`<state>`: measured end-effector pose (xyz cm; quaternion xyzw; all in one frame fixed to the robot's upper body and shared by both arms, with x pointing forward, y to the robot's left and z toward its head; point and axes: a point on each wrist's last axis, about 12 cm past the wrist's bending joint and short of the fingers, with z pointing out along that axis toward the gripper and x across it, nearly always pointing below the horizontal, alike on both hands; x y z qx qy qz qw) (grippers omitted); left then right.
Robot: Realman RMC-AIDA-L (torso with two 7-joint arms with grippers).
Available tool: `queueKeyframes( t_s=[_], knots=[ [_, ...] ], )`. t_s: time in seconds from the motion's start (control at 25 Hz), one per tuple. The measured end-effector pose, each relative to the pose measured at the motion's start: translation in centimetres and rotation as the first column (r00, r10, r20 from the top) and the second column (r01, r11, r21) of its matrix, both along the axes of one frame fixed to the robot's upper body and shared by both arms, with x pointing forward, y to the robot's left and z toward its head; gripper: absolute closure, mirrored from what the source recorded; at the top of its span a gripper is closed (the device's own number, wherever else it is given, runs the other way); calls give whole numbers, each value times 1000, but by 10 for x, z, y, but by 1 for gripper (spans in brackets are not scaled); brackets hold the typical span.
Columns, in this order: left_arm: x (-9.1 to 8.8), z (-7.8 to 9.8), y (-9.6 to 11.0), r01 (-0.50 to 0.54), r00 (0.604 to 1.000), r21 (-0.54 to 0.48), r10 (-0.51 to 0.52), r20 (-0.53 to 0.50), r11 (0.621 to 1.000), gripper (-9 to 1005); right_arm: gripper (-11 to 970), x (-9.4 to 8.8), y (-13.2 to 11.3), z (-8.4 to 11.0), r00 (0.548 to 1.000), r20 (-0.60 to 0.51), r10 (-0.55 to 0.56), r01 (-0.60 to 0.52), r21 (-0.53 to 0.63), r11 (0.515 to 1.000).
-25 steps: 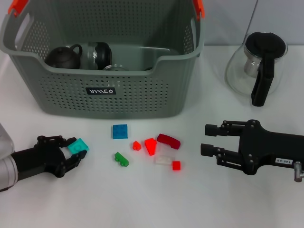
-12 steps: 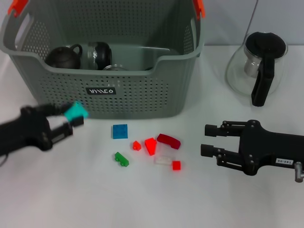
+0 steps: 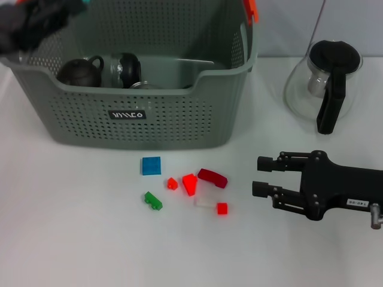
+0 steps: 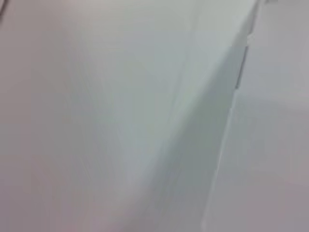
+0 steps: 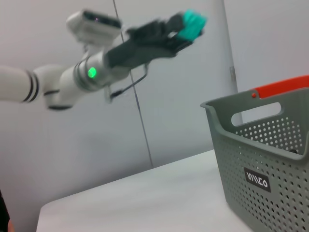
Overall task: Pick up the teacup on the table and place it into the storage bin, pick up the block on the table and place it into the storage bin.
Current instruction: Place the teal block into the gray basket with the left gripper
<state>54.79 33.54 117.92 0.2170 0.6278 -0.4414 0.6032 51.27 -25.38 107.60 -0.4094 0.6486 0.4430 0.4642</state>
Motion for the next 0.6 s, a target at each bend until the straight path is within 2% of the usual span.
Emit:
queueKeyframes(
  t_s=[0.12, 0.2, 0.28, 0.36, 0.44, 0.6],
  knots=[
    [31, 16, -13, -20, 991, 87, 32, -127, 996, 492, 435, 0, 1, 0, 1000, 0, 1, -1, 1, 1000],
    [55, 21, -26, -51, 969, 218, 101, -224, 975, 483, 436, 0, 1, 0, 1000, 0, 0, 0, 1, 1000],
    [66, 19, -36, -59, 952, 314, 148, -268, 948, 475, 436, 0, 1, 0, 1000, 0, -3, 3, 0, 1000],
    [78, 15, -48, -68, 930, 427, 212, -300, 902, 466, 436, 0, 1, 0, 1000, 0, -5, 5, 0, 1000],
    [85, 10, -55, -78, 911, 498, 265, -317, 864, 458, 436, 1, 1, 0, 1000, 0, -5, 5, -1, 1000],
    [93, 4, -61, -109, 877, 549, 340, -339, 829, 441, 435, 2, 1, 0, 1000, 3, -2, 2, -1, 1000]
  ],
)
